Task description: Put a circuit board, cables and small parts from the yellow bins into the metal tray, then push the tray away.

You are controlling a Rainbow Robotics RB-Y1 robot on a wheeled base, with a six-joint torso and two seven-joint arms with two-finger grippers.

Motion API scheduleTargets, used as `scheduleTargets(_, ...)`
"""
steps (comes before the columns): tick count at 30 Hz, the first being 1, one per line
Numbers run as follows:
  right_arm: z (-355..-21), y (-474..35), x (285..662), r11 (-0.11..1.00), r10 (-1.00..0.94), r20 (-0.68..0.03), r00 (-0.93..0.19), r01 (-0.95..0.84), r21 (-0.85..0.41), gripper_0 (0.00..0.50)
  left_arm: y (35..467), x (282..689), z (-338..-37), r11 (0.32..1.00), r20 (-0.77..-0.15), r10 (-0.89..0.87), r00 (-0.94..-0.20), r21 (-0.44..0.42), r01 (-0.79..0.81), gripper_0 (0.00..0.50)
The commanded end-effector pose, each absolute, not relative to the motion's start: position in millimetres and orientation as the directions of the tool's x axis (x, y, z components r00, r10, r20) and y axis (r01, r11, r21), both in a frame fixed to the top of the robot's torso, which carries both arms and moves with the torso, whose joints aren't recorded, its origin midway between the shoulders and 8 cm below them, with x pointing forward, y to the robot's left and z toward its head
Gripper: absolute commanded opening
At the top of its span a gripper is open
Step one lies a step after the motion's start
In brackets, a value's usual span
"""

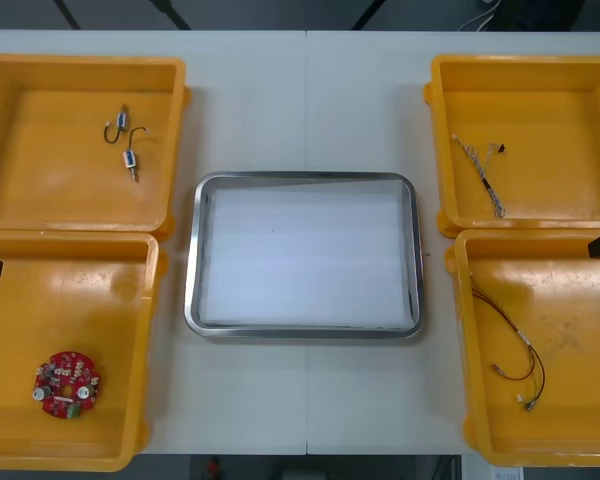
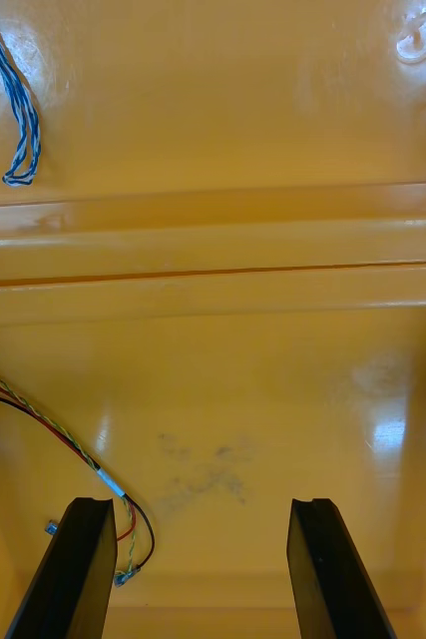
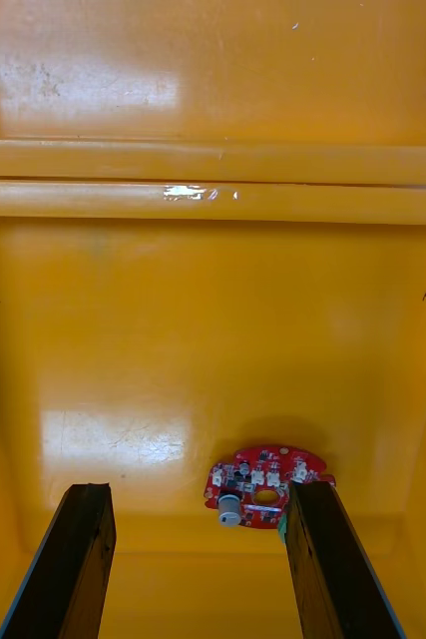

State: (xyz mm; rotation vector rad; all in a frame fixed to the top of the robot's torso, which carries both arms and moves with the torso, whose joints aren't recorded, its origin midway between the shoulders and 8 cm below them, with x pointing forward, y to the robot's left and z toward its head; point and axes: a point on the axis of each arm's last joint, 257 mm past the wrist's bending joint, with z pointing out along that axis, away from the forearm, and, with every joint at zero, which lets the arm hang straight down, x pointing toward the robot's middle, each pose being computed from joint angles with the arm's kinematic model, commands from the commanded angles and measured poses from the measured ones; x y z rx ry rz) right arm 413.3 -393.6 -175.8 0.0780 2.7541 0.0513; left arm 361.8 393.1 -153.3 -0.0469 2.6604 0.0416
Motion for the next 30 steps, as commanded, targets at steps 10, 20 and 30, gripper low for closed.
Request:
scheduleTargets(10, -169.3, -397.5, 416.0, 0.998, 0.058, -0.401, -0.914, 0.044, 0.045, 0.5, 403.6, 362.4, -141.1, 0.997, -0.475, 0.026, -0.879, 0.078, -0.012, 0.5)
scheduleTargets(20, -169.3, -397.5, 416.0, 0.998, 0.058, -0.401, -0.914, 0.044, 0.045, 0.5, 403.6, 362.4, -141.1, 0.997, -0.475, 0.026, -0.879, 0.078, -0.012, 0.5)
scheduleTargets(30, -169.3, -397.5, 416.0, 0.998, 0.058, -0.401, -0.914, 0.044, 0.045, 0.5, 403.6, 362.4, -141.1, 0.997, -0.475, 0.026, -0.879, 0.078, -0.012, 0.5)
